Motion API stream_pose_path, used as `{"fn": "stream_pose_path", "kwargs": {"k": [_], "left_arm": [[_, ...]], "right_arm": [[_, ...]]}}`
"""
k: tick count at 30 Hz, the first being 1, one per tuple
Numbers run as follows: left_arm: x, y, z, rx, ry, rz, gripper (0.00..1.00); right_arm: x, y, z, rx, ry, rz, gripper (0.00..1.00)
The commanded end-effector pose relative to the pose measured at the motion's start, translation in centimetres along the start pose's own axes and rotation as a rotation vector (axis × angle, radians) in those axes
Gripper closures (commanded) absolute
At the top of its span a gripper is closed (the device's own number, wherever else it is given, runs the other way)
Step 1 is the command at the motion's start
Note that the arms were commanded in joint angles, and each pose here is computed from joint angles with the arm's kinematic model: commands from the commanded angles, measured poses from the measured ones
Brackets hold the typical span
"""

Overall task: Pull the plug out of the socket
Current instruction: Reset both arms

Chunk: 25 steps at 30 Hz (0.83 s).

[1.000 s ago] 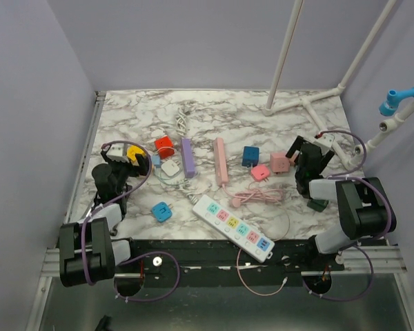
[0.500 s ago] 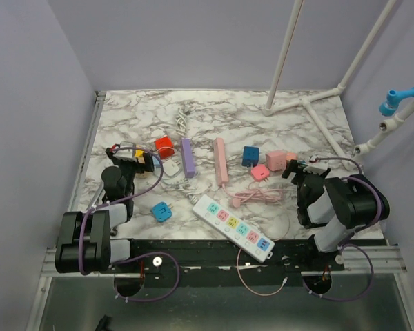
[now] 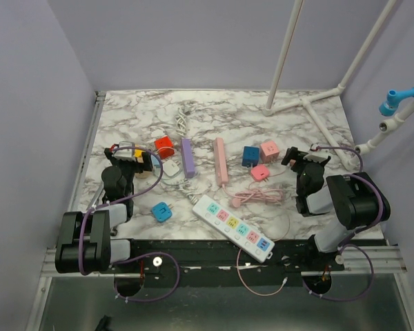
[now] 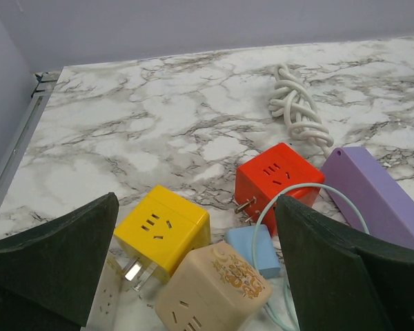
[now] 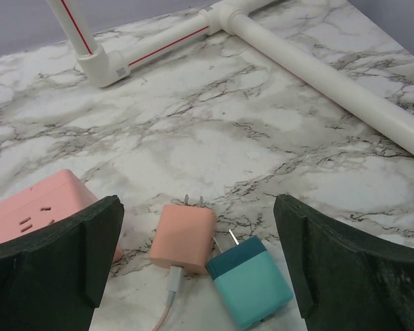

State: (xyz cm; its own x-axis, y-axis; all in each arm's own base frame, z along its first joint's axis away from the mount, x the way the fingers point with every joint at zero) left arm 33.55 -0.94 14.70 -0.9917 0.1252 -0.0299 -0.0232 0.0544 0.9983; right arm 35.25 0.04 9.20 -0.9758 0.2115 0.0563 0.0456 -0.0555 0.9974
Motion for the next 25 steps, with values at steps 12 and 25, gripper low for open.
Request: {"fn": "stream_pose_path", "kwargs": {"k": [12,25], "left_arm": [[-0.27,0.55,0.06,-0.007,0.009,-0.018,0.02],[-0.31,0.51,0.04,-0.008,0.011,-0.015,0.02]], "right_arm": [[0.18,0.30,-0.14,-0.002,0.004,-0.016,0.00],[0.17,0.28,-0.20,-0.002,0.001,-0.015,0.00]]}}
Point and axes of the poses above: each gripper's point midway between its finger pads, its own x axis back along the fingers, its own z axis along the line the jaws close on, y = z × x, the point moved 3 cm from there along x, back along the fingers, and after that the axes turned 4 degrees about x, right-handed, at the moved point
